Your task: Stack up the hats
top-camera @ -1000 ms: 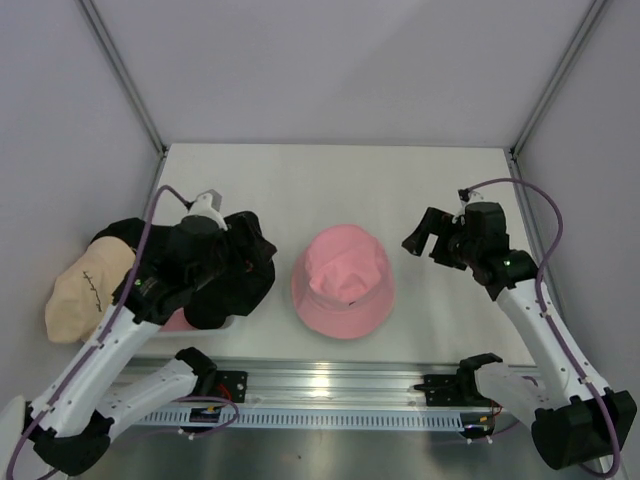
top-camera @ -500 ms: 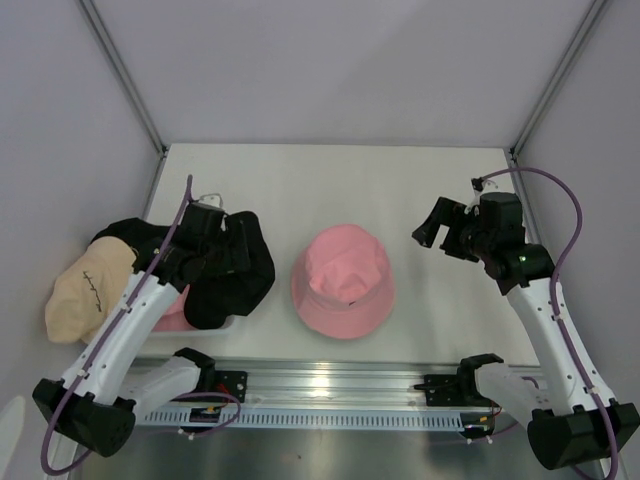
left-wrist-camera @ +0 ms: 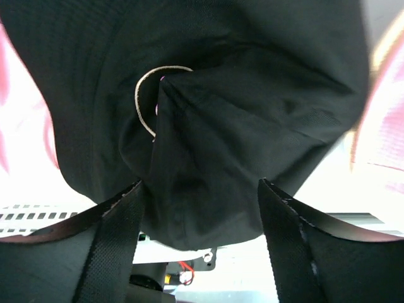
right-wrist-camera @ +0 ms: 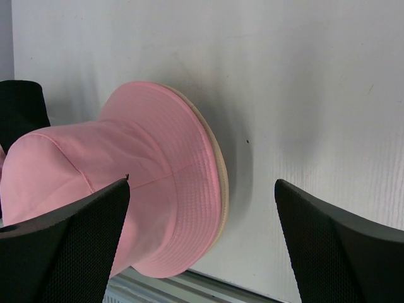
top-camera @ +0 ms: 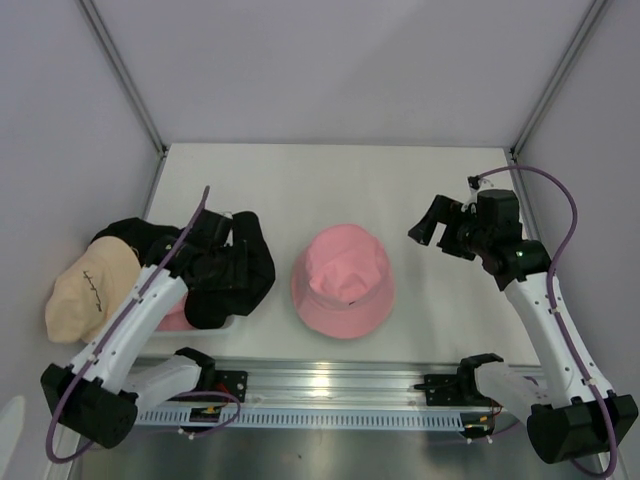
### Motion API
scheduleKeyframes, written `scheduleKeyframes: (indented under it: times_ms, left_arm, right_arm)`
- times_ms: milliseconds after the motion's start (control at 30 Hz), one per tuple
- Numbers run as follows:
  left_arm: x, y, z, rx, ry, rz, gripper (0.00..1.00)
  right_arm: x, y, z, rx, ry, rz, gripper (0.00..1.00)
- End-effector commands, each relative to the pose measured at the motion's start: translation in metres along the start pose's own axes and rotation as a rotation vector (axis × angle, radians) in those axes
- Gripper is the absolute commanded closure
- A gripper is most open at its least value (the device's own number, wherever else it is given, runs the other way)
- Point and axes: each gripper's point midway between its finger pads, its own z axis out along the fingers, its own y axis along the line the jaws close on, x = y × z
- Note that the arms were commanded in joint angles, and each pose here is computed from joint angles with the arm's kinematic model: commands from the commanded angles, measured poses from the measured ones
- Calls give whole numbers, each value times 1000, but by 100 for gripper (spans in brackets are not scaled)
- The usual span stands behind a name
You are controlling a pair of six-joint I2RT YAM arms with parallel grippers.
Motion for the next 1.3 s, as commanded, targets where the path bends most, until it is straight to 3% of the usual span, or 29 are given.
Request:
scheduleKeyframes:
  times_ms: [0, 67, 167, 200, 267, 300, 400, 500, 567, 667, 767, 933, 967, 1000, 1067, 1100, 1267]
  left_arm:
    - [2, 2, 7, -33, 44, 17, 24]
    - [1, 9, 14, -89, 57, 9, 28]
    - [2, 9, 21, -104, 84, 16, 48]
    - [2, 9, 21, -110, 86, 13, 62]
    - [-1, 12, 18, -121, 63, 0, 81]
    - [-1, 14, 17, -128, 53, -7, 98]
    - [-11, 18, 0, -115, -33, -15, 99]
    - [-45, 7, -50, 11, -224, -40, 99]
    - [-81, -5, -109, 137, -401, -67, 99]
    - [-108, -36, -178, 359, -521, -56, 99]
    - [-121, -72, -211, 564, -505, -114, 99]
    - [-124, -106, -226, 760, -408, -196, 99]
    - [-118, -118, -233, 844, -361, -229, 99]
    - [-127, -127, -249, 931, -399, -225, 99]
    - [-117, -145, -257, 1081, -307, -275, 99]
    - [-128, -152, -277, 1185, -378, -242, 99]
    - [-142, -168, -292, 1306, -331, -273, 99]
  right_arm:
    - [-25, 16, -11, -47, -81, -12, 0]
    - [-28, 18, -12, -58, -105, -14, 0]
    - [-27, 21, -10, -77, -94, -7, 0]
    - [-28, 23, -10, -82, -94, -9, 0]
    - [-29, 23, -10, -82, -98, -9, 0]
    - [-30, 24, -10, -82, -101, -13, 1]
    - [-36, 31, -14, -111, -114, -14, 0]
    - [-49, 51, -22, -197, -151, -28, 0]
    - [-60, 68, -28, -275, -192, -52, 1]
    - [-77, 86, -36, -354, -256, -80, 0]
    - [-94, 100, -46, -408, -331, -111, 0]
    - [-121, 123, -62, -503, -446, -126, 1]
    - [-122, 126, -63, -521, -444, -101, 0]
    - [-123, 129, -63, -536, -445, -97, 0]
    - [-124, 131, -61, -555, -442, -74, 0]
    - [-122, 129, -58, -552, -434, -57, 0]
    - [-115, 117, -57, -499, -437, -41, 0]
